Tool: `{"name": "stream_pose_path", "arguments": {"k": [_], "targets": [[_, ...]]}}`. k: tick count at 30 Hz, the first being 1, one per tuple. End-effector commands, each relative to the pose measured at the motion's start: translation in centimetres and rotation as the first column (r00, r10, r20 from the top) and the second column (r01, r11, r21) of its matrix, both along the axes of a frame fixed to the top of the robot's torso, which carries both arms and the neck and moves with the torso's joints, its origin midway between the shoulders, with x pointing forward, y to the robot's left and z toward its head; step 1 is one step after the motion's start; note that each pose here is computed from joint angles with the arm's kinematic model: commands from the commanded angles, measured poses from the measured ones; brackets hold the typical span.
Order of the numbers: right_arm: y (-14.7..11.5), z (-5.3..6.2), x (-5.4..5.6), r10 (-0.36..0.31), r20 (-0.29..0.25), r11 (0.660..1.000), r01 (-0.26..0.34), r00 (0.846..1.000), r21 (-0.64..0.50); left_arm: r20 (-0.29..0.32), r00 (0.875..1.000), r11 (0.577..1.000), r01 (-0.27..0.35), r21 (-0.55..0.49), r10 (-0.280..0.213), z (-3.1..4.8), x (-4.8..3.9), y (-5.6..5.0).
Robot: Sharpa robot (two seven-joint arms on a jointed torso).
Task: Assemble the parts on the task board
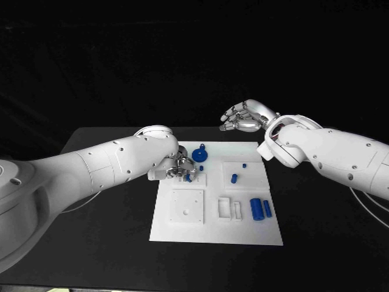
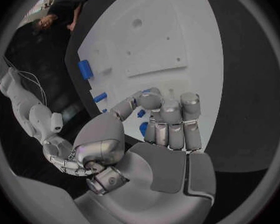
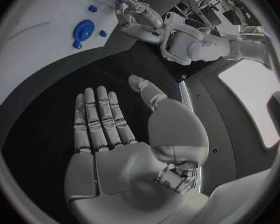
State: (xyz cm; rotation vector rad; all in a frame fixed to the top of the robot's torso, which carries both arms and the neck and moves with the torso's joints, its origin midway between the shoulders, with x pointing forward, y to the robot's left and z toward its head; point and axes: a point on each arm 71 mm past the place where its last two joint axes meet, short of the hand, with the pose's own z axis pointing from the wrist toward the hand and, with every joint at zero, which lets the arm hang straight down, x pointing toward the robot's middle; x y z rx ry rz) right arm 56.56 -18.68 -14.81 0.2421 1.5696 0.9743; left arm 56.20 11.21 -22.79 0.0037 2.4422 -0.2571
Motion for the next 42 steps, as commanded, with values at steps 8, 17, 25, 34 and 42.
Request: {"name": "stream_pose_path", "arguments": {"k": [8, 17, 25, 34, 42], "targets": [[0.07, 0.08, 0.0, 0.005, 0.003, 1.0, -0.005, 1.0, 0.006, 0.019, 1.0, 1.0, 0.0, -0.001, 0.0, -0.26, 0.1, 0.25], [0.08, 0.07, 0.0, 0.006, 0.001, 1.0, -0.006, 1.0, 0.005, 0.027, 1.0, 1.0, 0.001, -0.009, -0.001, -0.21, 0.07, 0.1], [0.09, 0.06, 0.0, 0.007, 0.0, 1.0, -0.007, 1.0, 0.005, 0.018, 1.0, 1.0, 0.008, -0.005, -0.007, -0.25, 0.04, 0.06], [0.11, 0.04, 0.0, 0.008, -0.002, 1.0, -0.008, 1.0, 0.005, 0.011, 1.0, 1.0, 0.008, -0.003, -0.008, -0.35, 0.07, -0.05], [0.12, 0.03, -0.01, 0.01, -0.004, 1.0, -0.01, 1.0, 0.004, 0.014, 1.0, 1.0, 0.018, 0.025, -0.018, -0.8, -0.07, -0.48]]}}
